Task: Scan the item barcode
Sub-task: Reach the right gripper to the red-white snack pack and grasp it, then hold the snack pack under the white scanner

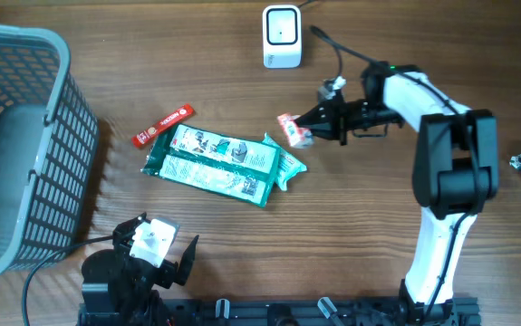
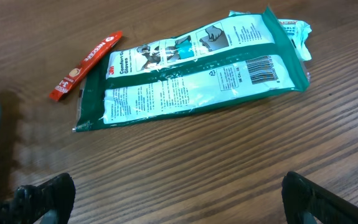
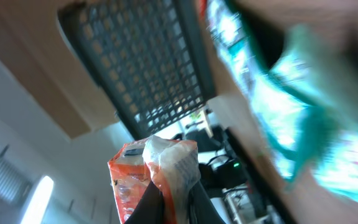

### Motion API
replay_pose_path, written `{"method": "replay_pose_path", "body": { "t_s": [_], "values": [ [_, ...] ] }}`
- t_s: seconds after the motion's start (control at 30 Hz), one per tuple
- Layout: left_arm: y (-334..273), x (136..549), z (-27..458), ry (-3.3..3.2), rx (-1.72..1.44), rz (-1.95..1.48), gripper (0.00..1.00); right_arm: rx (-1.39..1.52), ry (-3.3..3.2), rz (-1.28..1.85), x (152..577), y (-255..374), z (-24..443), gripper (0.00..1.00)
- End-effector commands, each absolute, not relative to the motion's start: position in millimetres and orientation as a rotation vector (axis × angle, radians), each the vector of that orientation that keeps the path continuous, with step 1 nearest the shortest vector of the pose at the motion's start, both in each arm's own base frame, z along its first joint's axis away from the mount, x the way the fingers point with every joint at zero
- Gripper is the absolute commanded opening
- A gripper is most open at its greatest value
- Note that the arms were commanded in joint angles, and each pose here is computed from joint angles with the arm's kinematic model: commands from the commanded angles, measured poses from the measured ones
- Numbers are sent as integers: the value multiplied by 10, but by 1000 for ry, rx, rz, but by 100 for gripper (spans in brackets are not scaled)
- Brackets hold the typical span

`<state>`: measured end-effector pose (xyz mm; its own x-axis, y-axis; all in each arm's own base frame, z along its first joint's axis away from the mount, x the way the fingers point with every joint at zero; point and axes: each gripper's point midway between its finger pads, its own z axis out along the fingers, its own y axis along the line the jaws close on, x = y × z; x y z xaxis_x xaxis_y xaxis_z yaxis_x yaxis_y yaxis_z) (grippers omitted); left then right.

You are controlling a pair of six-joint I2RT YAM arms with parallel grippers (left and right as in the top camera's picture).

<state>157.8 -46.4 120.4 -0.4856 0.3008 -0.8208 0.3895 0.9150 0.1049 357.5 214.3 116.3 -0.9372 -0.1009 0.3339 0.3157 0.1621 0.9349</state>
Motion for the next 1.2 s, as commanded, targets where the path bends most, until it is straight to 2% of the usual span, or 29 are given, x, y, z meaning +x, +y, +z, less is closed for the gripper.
{"method": "replay_pose_path", "body": {
  "t_s": [0.0, 0.33, 0.5, 0.63, 0.83, 0.93, 1.03, 1.1, 1.17],
  "values": [
    [-481, 1574, 1191, 2111, 500, -128, 100, -154, -1966, -1924, 3449, 2449, 1335, 5],
    [-481, 1574, 1191, 2111, 500, -128, 100, 107, -2001, -1898, 3178, 2882, 1268, 4],
    [-481, 1574, 1191, 2111, 500, -128, 100, 215, -2280, -1472, 2827, 2832, 932, 4],
    [-480, 1575, 1191, 2111, 500, -128, 100, 386, -2348, -1412, 2582, 2796, 1282, 5],
    [-481, 1574, 1191, 2111, 500, -128, 100, 731, -2445, -1390, 2041, 2488, 2111, 5],
    [-481, 1574, 1191, 2111, 500, -128, 100, 801, -2590, -1187, 1885, 2277, 2145, 5],
    [-481, 1574, 1191, 2111, 500, -128, 100, 645, -2978, -803, 2236, 2150, 1958, 5],
    [-481, 1574, 1191, 2111, 500, -128, 100, 315, -3429, -216, 2847, 1834, 1877, 5],
    [-480, 1575, 1191, 2111, 500, -128, 100, 114, -3701, 172, 3283, 1653, 2043, 5]
  ]
}}
